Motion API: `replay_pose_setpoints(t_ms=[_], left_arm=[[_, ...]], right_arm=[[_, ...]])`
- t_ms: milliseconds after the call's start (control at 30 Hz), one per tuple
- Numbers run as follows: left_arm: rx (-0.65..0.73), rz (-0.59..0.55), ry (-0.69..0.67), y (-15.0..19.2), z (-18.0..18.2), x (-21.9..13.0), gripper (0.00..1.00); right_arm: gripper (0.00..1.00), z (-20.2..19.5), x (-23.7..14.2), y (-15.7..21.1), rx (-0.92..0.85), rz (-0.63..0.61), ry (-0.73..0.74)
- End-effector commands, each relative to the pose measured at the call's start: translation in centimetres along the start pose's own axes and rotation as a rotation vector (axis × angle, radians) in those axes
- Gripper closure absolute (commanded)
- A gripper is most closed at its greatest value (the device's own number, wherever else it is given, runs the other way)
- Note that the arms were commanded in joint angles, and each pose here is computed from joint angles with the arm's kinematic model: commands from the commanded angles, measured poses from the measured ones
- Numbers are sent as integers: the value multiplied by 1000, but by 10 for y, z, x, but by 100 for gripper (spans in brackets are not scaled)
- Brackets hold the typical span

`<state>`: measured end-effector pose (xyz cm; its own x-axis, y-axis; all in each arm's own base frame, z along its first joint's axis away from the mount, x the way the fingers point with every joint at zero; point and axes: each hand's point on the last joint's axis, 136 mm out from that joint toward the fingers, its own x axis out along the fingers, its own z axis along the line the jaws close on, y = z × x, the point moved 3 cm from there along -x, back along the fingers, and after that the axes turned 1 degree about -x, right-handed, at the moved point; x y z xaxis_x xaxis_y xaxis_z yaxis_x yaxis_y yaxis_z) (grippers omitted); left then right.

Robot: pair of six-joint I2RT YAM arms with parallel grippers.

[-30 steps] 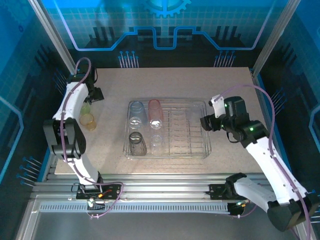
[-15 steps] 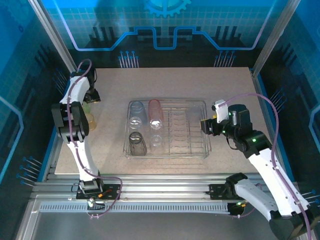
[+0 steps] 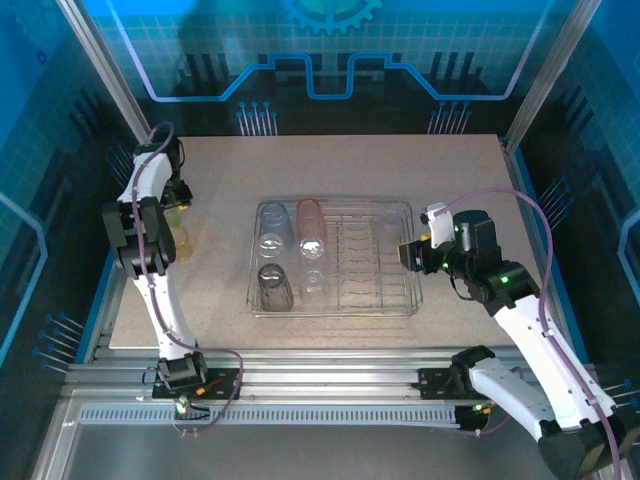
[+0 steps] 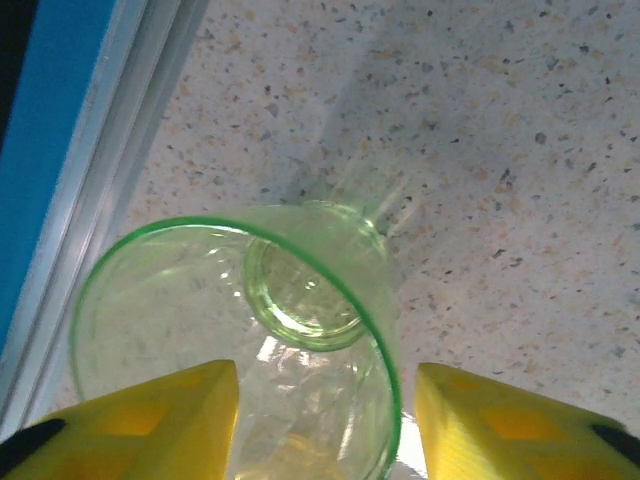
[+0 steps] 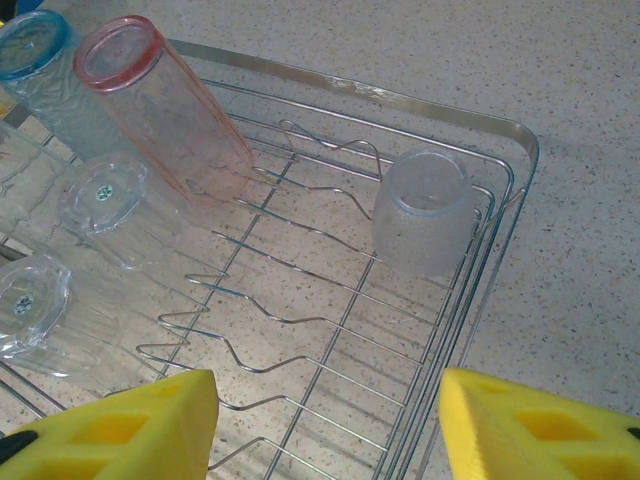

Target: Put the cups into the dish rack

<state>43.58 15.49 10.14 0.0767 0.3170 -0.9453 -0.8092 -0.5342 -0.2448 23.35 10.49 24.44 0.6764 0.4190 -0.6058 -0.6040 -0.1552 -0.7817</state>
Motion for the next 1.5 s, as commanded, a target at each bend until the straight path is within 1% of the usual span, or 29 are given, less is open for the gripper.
replay_pose_setpoints(t_ms=[0, 100, 167, 300, 333, 500, 600, 700, 767, 867, 900, 933, 1000, 1067, 1167, 1267, 1300, 1400, 1467], left_arm=[[22, 29, 26, -1, -6, 7, 60], [20, 43, 22, 0, -7, 11, 70], [18, 40, 25, -1, -8, 10, 79], [4, 18, 44, -1, -7, -2, 94], [-1, 10, 57, -1, -6, -8, 99], [-26, -65, 128, -2, -3, -46, 100], [-34, -143, 236, -2, -7, -84, 100], [-19, -249, 358, 4, -13, -135, 100], [10, -333, 484, 15, -22, -177, 100], [65, -415, 692, 41, -39, -232, 100], [84, -428, 770, 54, -46, -249, 100], [101, -438, 845, 66, -50, -266, 100], [123, -427, 983, 91, -59, -290, 100], [143, -408, 1128, 114, -67, -314, 100], [188, -354, 1328, 150, -81, -340, 100], [282, -291, 1510, 185, -97, -366, 100], [320, -271, 1567, 197, -102, -374, 100], [420, -226, 1704, 226, -113, -396, 100], [476, -216, 1777, 242, -117, -406, 100]], right_arm=[[40, -3, -1, -1, 17, -17, 10], [40, -3, 0, -1, 16, -14, 7], [40, -3, 0, 0, 19, -11, 9], [40, -3, 2, 1, 21, -13, 2], [40, -2, 2, 1, 23, -16, 0], [40, 1, -2, 1, 30, -49, -16], [40, 2, -11, -1, 17, -107, -16], [38, 2, -25, -4, 4, -178, -7], [34, 2, -37, -7, 8, -208, 9], [21, -2, -55, -10, 46, -198, 48], [15, -2, -57, -7, 55, -172, 48], [10, 0, -67, -14, 51, -177, 36], [1, 2, -75, -16, 55, -154, 29], [0, 0, -84, -20, 66, -148, 34], [0, 6, -94, -32, 93, -160, -33], [0, 18, -98, -50, 153, -189, -173], [0, 24, -100, -58, 178, -206, -239], [0, 38, -101, -80, 248, -238, -409], [5, 46, -97, -91, 304, -227, -511]])
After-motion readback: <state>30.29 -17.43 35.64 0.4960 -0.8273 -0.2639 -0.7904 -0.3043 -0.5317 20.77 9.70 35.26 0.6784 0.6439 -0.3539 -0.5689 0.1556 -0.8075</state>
